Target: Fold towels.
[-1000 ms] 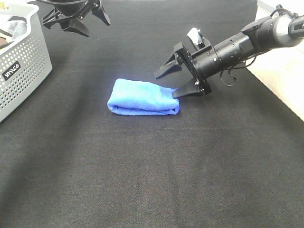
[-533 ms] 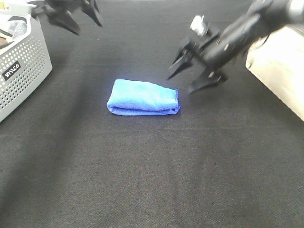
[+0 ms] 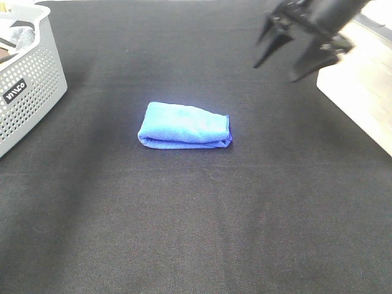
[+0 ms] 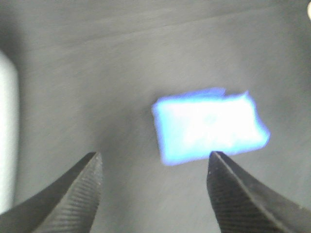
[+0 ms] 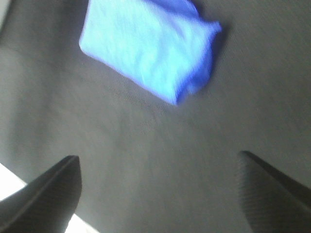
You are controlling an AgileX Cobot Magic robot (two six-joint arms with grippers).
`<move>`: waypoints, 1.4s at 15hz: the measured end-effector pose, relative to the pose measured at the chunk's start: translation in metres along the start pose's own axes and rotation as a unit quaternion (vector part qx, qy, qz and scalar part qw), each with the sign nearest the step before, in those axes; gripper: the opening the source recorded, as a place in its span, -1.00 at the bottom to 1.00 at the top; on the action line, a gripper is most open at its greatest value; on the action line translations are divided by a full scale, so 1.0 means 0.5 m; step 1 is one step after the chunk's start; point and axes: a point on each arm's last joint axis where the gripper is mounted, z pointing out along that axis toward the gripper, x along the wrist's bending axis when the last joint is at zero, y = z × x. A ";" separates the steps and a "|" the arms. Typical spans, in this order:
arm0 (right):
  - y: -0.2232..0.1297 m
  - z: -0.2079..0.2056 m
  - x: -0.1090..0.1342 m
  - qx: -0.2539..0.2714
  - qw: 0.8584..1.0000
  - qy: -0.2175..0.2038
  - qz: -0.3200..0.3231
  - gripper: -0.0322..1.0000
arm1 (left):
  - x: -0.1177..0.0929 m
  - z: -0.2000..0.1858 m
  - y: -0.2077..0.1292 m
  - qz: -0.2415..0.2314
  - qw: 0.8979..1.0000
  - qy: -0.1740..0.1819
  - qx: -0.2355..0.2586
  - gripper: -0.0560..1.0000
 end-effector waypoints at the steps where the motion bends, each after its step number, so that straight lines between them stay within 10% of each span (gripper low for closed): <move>1: -0.031 -0.016 0.007 0.006 1.000 -0.009 0.000 0.63 | 0.003 -0.024 -0.030 0.005 1.000 0.013 0.010 0.25; 14: -0.556 -0.141 0.090 -0.142 0.986 -0.079 -0.046 0.62 | 0.027 -0.291 -0.633 0.036 0.997 0.046 -0.044 0.25; 21: -0.716 -0.183 0.085 -0.278 0.931 -0.196 -0.132 0.62 | 0.044 -0.276 -0.767 0.089 0.974 0.045 -0.205 0.25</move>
